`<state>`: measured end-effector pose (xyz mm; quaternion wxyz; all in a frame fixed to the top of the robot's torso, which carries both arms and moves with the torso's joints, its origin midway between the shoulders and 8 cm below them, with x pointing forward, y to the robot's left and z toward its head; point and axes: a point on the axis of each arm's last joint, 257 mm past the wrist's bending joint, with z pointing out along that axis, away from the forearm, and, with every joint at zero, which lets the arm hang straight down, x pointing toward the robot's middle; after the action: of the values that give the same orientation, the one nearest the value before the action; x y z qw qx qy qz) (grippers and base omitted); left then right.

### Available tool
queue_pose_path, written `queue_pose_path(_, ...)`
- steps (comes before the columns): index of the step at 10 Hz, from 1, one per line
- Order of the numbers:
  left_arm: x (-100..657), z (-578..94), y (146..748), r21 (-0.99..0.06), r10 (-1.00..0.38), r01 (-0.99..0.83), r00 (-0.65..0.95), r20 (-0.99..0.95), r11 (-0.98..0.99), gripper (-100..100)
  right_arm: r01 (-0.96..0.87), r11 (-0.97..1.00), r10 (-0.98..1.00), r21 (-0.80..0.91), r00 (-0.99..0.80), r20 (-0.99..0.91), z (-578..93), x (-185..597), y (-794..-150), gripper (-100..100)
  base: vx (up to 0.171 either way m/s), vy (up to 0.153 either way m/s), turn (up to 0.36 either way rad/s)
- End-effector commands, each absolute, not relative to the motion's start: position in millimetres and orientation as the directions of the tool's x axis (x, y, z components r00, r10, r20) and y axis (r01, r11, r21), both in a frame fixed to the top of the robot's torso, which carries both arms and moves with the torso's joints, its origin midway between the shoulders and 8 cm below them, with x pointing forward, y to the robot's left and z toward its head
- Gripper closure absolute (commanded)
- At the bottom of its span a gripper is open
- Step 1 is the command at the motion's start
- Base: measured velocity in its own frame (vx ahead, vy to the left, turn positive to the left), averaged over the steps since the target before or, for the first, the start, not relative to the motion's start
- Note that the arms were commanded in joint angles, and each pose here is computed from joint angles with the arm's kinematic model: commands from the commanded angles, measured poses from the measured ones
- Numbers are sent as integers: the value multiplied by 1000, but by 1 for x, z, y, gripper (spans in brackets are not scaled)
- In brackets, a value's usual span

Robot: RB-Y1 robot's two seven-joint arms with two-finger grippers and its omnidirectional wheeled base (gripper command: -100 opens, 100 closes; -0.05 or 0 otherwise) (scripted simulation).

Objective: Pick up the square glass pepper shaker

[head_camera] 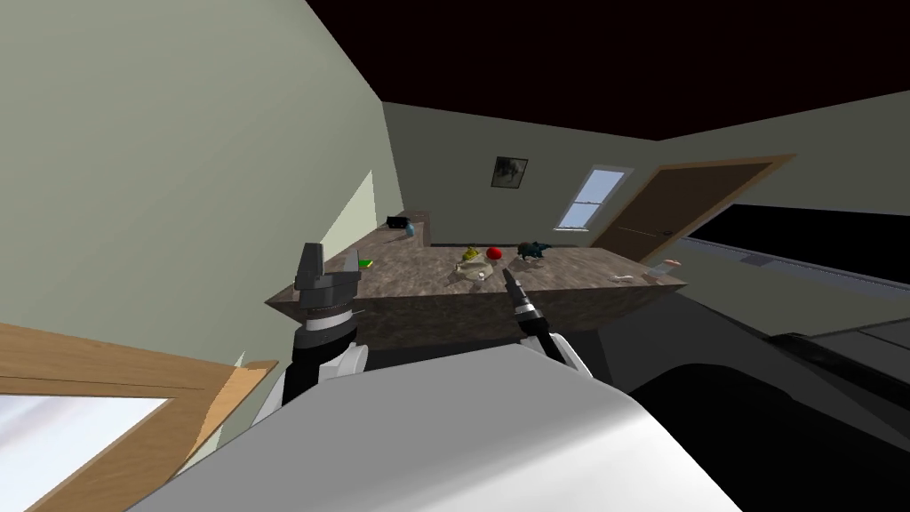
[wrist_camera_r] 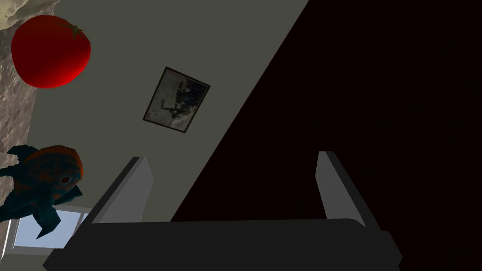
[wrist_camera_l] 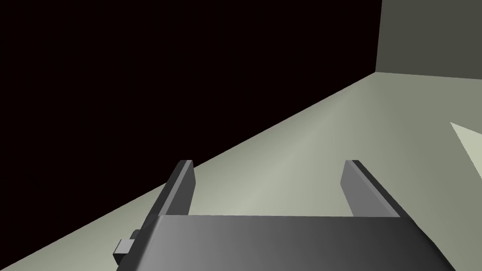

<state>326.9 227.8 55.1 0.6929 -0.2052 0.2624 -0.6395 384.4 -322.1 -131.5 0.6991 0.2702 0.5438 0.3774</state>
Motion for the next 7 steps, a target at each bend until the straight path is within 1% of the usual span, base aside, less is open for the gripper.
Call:
queue_pose_path(1, 327, 55, 228, -620, -994, 778, 44, -101, 98, 0, -177, 602, 798, 779, 94, -596, -156, 381, -335, -100, 13, 98, 103)
queue_pose_path(5, 327, 55, 228, -620, -994, 778, 44, -101, 98, 0, -49, 688, 726, 724, 13, -688, -208, 372, -363, -100, 21, 94, 95)
queue_pose_path(7, 327, 55, 228, -620, -994, 778, 44, -101, 98, 0, -20, 711, 703, 703, -10, -711, -220, 369, -371, -100, 16, 61, 29)
